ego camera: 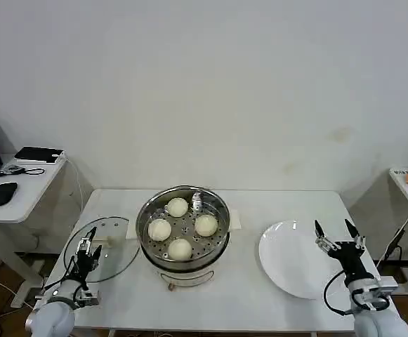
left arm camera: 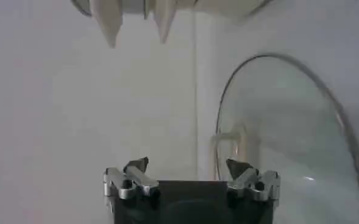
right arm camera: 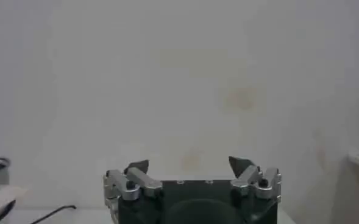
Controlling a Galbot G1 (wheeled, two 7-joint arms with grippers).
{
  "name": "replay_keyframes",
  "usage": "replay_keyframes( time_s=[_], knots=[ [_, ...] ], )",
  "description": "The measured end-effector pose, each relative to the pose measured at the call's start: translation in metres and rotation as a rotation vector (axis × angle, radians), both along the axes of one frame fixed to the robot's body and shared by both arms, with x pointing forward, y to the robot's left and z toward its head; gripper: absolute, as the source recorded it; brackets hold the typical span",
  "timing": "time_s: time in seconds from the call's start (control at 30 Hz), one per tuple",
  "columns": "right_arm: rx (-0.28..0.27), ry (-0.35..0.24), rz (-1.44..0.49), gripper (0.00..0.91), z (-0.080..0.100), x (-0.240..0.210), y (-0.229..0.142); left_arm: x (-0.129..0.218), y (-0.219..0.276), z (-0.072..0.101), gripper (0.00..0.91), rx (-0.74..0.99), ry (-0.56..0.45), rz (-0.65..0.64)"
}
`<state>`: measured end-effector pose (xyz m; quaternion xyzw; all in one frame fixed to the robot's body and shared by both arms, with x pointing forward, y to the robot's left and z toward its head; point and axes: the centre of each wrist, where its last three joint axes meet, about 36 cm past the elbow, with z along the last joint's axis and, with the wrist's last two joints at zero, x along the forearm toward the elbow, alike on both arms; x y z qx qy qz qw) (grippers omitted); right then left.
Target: Take steamed baozi put them in steamer then cover it.
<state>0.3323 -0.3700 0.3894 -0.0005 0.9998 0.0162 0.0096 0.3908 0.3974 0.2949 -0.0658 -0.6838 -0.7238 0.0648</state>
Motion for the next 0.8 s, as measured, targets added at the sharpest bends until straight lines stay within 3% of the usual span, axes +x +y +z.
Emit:
replay_keyframes(
  time_s=[0.77,0.8],
  knots=[
    [-0.001,0.032,-0.062,0.907,-0.017,-0.02,-0.006,0.053,0.0,-0.022,0.897,0.016,-0.005,0.053],
    [-0.001,0.033,-0.063,0.907,-0.018,-0.02,-0.005,0.054,0.0,-0.023,0.524,0.014,-0.008,0.058]
  ],
)
